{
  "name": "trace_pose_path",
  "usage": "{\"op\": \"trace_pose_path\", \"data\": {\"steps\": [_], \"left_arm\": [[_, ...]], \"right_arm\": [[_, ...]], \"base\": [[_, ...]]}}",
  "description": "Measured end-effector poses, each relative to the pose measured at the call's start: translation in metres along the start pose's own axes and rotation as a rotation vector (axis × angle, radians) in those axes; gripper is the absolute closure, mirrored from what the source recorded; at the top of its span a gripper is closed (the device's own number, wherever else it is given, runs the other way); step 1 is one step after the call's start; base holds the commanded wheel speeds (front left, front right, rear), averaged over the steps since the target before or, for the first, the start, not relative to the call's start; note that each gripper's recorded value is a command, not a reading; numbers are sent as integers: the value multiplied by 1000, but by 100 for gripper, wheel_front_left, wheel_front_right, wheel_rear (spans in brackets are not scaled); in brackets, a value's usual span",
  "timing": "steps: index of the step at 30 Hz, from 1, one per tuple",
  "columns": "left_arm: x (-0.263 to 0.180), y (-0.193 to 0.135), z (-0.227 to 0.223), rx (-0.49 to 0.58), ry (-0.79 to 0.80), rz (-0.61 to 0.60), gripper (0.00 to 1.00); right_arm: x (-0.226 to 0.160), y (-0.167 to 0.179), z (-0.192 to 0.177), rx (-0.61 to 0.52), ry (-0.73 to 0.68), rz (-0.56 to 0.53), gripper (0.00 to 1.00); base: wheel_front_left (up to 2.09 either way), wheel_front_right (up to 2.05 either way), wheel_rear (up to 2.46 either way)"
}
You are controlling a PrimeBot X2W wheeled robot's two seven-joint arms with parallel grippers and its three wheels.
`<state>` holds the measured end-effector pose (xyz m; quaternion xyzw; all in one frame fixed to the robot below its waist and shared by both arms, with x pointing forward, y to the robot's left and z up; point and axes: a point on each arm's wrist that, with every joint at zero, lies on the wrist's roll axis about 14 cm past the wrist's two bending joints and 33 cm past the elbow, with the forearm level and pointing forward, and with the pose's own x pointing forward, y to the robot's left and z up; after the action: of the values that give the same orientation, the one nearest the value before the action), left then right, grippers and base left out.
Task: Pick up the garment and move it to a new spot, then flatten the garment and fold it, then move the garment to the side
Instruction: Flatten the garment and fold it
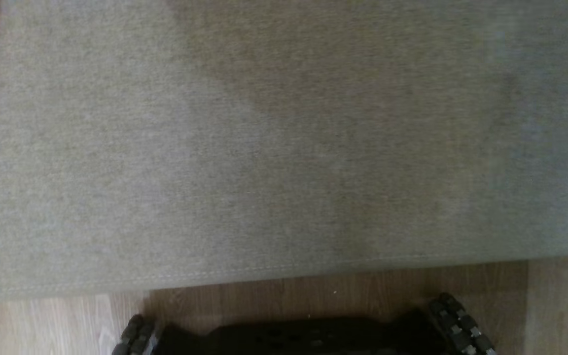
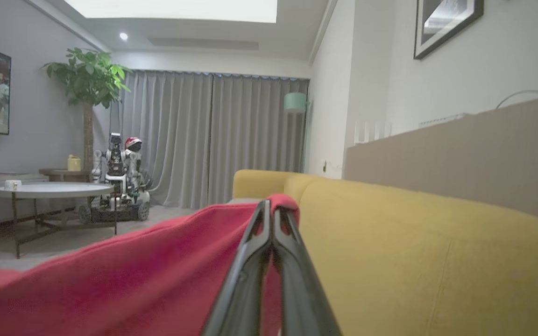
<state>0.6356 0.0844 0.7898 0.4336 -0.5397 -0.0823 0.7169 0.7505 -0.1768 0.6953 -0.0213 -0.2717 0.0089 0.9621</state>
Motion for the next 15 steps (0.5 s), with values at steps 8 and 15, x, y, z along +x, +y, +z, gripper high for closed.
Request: {"op": "trace_pose_path", "data": {"steps": [8, 15], "left_arm": [[-115, -107, -18, -347, 281, -236, 100], [-198, -115, 4, -717, 608, -184, 100]], "right_arm": [[-59, 5, -96, 64, 235, -19, 100], [-145, -17, -126, 161, 421, -118, 100]], "base": [[0, 0, 0], [0, 0, 0]]}}
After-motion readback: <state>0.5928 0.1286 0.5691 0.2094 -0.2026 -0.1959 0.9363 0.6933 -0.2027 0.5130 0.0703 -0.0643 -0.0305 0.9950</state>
